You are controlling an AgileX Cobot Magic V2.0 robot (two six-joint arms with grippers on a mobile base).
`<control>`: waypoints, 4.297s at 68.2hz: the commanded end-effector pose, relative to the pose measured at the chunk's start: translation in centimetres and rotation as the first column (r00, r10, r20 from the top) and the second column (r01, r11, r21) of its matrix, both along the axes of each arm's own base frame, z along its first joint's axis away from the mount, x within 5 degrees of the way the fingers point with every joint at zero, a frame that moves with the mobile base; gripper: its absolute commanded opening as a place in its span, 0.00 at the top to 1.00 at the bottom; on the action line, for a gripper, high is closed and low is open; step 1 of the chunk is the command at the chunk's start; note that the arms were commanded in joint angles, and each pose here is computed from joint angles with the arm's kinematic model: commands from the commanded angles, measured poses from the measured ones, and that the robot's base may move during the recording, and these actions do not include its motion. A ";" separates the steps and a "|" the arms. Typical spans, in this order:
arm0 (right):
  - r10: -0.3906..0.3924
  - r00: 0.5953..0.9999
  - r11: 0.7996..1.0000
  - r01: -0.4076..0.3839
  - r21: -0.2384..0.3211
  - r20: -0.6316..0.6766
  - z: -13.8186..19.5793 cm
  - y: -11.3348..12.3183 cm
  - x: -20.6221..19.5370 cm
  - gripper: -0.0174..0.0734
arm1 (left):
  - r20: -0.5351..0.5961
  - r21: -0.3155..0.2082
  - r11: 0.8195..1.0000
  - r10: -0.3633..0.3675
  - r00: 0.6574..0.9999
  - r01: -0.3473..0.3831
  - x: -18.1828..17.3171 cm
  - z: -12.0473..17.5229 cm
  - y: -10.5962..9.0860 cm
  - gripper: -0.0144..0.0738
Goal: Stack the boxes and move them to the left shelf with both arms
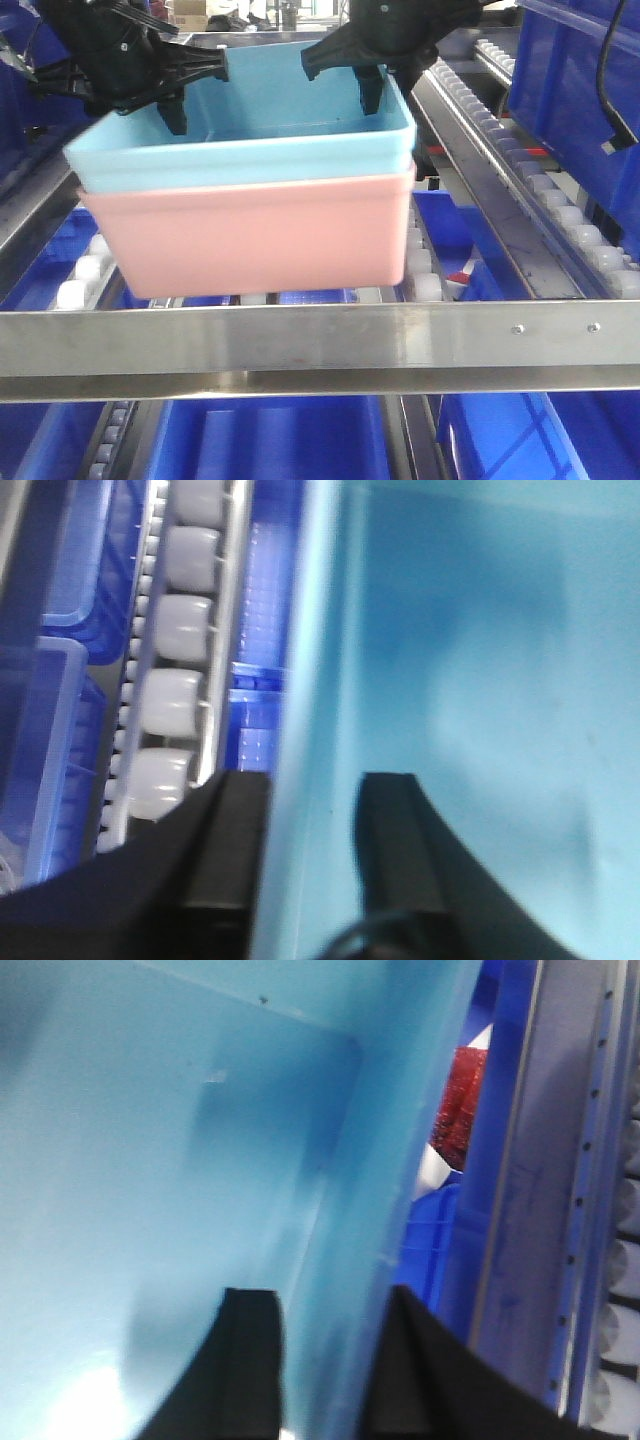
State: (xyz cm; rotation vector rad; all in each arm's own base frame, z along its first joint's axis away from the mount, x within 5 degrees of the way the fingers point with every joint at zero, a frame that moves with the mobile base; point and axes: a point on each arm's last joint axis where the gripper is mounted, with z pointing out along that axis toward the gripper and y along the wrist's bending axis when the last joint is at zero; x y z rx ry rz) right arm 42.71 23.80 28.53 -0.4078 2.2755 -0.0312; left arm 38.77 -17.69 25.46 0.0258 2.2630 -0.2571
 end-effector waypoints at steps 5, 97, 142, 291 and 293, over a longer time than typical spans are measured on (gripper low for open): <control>0.099 0.970 0.976 -0.138 0.168 0.220 6.1 2.1 -1.4 0.29 | 0.275 -0.160 0.972 -0.124 0.953 0.173 -0.8 5.8 -2.8 0.37; 0.009 0.979 0.990 -0.037 0.136 0.203 12.8 -1.8 -5.6 0.31 | 0.278 0.020 0.999 -0.033 0.960 0.028 -5.0 12.3 1.6 0.24; 0.070 0.975 0.982 -0.104 0.156 0.210 14.0 -4.3 -12.1 0.77 | 0.196 0.216 0.973 -0.123 0.973 0.079 -13.5 15.5 4.3 0.84; 0.180 0.810 0.878 -0.388 0.280 0.559 2.6 -18.8 -34.7 0.77 | 0.438 0.020 0.774 -0.575 0.690 0.632 -33.4 8.7 11.2 0.84; 0.180 0.810 0.878 -0.388 0.280 0.559 2.6 -18.8 -34.7 0.77 | 0.448 0.014 0.776 -0.569 0.690 0.631 -33.4 8.4 11.2 0.84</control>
